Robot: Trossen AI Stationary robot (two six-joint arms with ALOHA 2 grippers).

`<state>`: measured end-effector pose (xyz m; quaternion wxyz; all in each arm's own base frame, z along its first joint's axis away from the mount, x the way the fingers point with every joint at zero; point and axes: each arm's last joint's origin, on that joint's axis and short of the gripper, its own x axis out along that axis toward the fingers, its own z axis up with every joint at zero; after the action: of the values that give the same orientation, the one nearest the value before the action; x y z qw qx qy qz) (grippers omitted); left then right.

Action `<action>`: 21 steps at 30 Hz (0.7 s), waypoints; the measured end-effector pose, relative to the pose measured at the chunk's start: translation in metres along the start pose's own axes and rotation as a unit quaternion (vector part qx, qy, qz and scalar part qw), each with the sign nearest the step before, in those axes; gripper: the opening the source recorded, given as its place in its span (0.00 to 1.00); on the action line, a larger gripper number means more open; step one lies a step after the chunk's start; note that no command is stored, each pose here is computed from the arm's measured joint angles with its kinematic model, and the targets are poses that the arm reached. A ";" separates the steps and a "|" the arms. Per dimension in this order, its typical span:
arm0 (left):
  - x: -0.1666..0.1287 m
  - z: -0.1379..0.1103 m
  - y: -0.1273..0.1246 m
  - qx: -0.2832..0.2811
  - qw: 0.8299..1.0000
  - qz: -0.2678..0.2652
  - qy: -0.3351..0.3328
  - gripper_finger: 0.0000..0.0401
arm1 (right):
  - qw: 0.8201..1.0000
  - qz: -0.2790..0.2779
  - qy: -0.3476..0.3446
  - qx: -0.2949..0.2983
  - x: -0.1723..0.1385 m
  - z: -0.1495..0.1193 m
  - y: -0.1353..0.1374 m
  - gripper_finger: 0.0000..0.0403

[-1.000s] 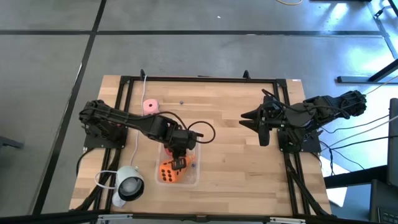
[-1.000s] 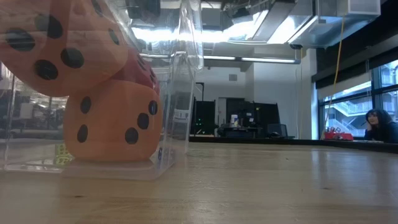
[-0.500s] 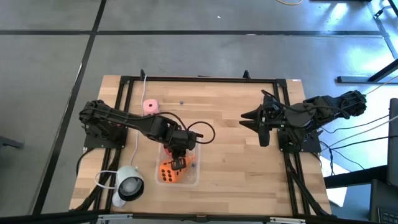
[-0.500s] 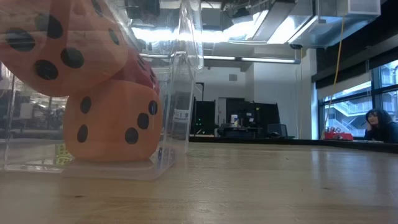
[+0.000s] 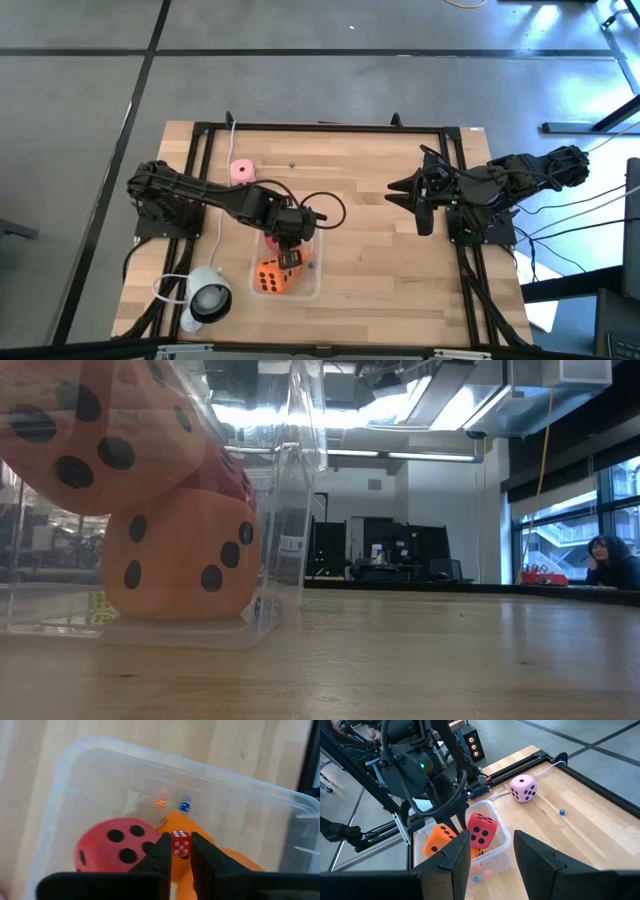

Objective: Pick & Place Dice
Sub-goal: Put the small red die on the bin, then put the small dark blue die on the bin

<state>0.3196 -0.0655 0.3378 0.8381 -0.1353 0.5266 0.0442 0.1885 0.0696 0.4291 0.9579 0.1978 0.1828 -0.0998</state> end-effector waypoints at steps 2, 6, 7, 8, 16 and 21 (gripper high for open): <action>0.000 0.000 0.000 0.000 1.000 0.005 -0.002 0.14 | 1.000 0.000 0.000 0.000 0.000 0.000 0.000 0.37; 0.000 0.000 0.000 0.008 1.000 -0.006 0.004 0.24 | 1.000 0.000 0.000 0.000 0.000 0.000 0.000 0.37; 0.000 0.000 0.000 0.014 1.000 -0.013 0.007 0.26 | 1.000 0.000 0.000 0.000 0.000 0.000 0.000 0.37; 0.000 0.000 0.000 0.020 1.000 -0.019 0.010 0.29 | 1.000 0.000 0.000 0.000 0.000 0.000 0.000 0.37; 0.000 -0.001 -0.001 0.042 0.998 -0.032 0.014 0.46 | 1.000 -0.002 0.002 -0.001 0.000 -0.001 0.000 0.37; -0.001 0.001 0.001 0.019 1.000 -0.001 0.000 0.51 | 1.000 -0.002 0.003 -0.002 0.000 -0.001 0.000 0.37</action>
<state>0.3196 -0.0647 0.3387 0.8407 -0.1197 0.5270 0.0329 0.1881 0.0695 0.4284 0.9574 0.1959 0.1866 -0.1008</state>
